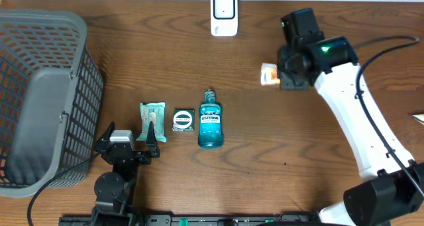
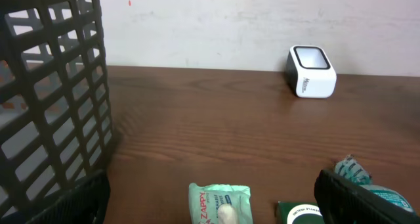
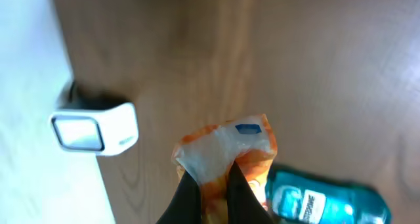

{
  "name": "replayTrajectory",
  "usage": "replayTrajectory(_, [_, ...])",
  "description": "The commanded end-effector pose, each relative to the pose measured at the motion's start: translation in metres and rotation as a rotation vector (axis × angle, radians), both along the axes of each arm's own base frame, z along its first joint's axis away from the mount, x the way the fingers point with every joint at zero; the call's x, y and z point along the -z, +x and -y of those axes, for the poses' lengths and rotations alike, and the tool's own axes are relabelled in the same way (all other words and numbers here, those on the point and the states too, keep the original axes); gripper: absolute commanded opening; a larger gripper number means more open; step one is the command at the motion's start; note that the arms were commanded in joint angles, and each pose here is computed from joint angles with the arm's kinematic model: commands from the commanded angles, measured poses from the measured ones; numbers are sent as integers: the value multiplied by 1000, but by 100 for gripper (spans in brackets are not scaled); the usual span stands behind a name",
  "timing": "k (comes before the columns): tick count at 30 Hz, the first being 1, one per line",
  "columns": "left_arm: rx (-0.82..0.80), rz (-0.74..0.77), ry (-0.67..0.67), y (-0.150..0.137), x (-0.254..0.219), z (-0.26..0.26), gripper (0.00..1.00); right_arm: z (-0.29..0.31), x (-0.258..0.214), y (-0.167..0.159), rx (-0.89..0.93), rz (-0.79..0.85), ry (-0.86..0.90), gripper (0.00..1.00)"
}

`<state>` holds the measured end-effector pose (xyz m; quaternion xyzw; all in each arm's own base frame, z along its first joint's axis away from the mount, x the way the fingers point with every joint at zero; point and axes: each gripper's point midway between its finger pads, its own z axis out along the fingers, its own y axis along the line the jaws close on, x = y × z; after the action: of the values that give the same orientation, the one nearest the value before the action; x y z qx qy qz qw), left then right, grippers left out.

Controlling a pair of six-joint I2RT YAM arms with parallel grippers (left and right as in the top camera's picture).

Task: Scan the item barcode
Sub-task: 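Carry the orange box to the white scanner and hold it there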

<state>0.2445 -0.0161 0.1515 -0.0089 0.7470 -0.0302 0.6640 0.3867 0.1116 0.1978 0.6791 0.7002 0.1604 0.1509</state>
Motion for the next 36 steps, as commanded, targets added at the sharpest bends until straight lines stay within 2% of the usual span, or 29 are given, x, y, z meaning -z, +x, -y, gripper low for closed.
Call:
replayTrajectory(1, [-12, -54, 11, -1, 18, -3, 98, -8, -6, 12, -130, 73, -129, 1])
replayTrajectory(11, [-12, -54, 11, -1, 18, -3, 98, -43, -16, 19, -231, 163, -135, 1])
replayTrajectory(18, [-12, -54, 11, -1, 18, -3, 98, -69, -31, 49, -396, 322, -233, 1])
replayTrajectory(24, [-12, -54, 11, -1, 18, -3, 98, -92, -2, 75, -474, 346, -278, 1])
replayTrajectory(29, [-12, -54, 12, -1, 18, -3, 98, -118, 26, 114, -501, 432, -270, 1])
replayTrajectory(33, [-12, -54, 11, -1, 18, -3, 98, -144, 27, 160, -597, 640, -342, 1])
replayTrajectory(36, [-12, -54, 11, -1, 18, -3, 98, -157, 20, 189, -595, 816, -357, 1])
